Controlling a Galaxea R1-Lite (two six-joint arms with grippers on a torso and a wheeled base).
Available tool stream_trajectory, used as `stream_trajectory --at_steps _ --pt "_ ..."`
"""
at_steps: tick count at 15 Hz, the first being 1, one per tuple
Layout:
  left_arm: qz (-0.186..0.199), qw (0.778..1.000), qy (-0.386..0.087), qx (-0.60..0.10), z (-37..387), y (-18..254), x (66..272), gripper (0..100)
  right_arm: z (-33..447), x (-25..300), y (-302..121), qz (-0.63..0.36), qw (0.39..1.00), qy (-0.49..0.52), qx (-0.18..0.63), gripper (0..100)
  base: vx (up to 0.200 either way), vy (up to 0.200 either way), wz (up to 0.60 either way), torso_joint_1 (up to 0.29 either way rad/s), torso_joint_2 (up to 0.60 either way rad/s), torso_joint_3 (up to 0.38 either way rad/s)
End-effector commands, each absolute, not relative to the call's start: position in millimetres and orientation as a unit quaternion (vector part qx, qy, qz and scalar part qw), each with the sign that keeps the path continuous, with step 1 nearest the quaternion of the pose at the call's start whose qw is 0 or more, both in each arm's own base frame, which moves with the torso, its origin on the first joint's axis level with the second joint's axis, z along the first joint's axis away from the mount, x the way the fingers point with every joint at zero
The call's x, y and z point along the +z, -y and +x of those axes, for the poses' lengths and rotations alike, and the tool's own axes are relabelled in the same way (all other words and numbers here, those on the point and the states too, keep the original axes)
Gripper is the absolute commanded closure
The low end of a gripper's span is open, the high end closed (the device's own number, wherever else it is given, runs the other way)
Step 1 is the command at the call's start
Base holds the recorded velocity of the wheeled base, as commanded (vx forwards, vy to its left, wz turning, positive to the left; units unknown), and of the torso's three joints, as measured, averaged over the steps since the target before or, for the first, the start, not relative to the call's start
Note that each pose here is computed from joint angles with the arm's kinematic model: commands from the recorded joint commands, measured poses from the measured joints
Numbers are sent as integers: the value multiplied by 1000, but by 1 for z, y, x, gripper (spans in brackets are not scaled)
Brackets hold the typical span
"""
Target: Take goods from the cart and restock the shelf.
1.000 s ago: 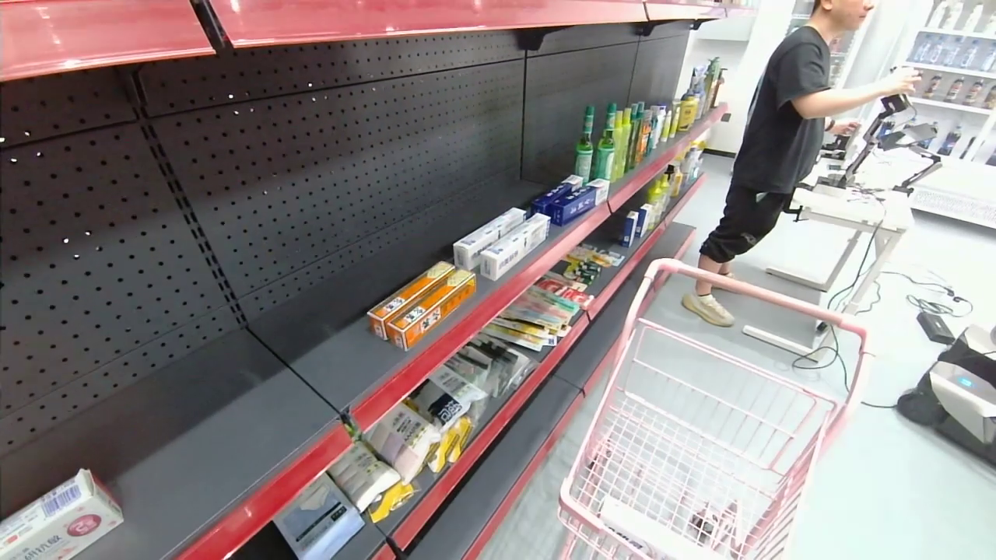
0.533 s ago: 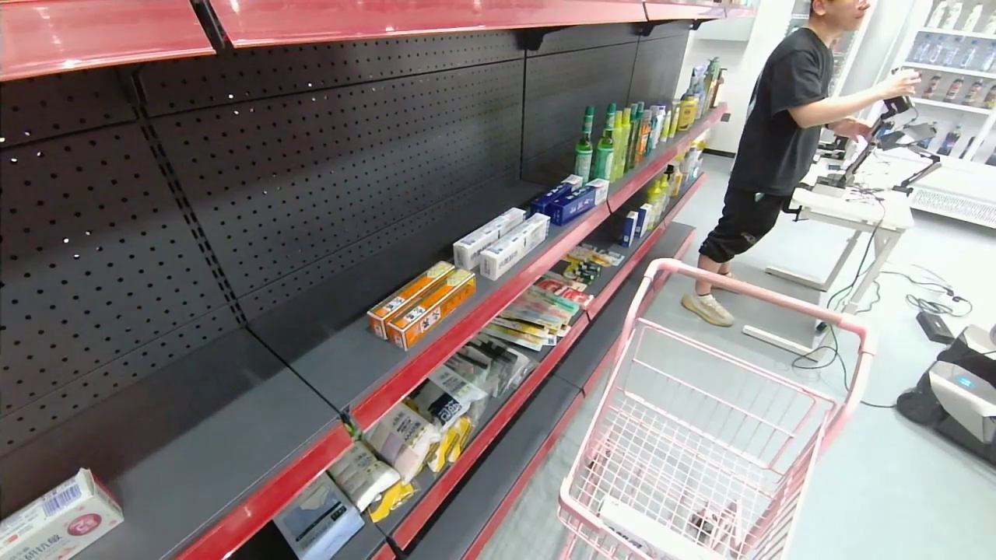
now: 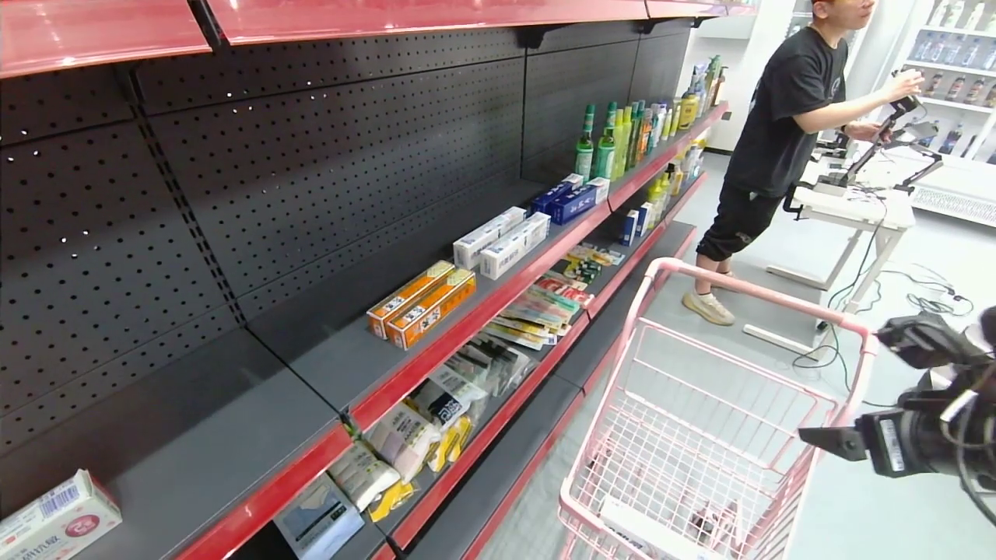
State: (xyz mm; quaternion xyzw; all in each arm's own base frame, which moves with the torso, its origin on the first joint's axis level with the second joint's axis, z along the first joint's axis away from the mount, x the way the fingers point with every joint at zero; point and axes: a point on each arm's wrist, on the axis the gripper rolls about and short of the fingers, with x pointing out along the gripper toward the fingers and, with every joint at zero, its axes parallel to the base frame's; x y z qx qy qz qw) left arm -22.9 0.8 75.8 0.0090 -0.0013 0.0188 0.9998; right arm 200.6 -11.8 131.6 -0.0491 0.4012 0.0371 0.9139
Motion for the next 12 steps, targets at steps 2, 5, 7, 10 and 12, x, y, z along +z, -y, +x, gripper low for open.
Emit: stream_trajectory --at_steps 2,5,7,10,12 --pt "9 1000 1 19 -23 -1 76 0 279 60 11 -83 850 -507 119 0 0 0 0 0 0 0" --pt "9 1000 1 19 -23 -1 76 0 284 43 5 -122 829 -521 165 0 0 0 0 -49 127 60" --pt "9 1000 1 19 -23 -1 76 0 282 34 4 -141 815 -528 191 0 0 0 0 -83 181 88" --pt "9 1000 1 19 -23 -1 76 0 286 25 -2 -137 807 -533 216 0 0 0 0 -95 211 115" --pt "9 1000 1 19 -23 -1 76 0 285 23 -6 -140 803 -534 222 0 0 0 0 -105 222 122"
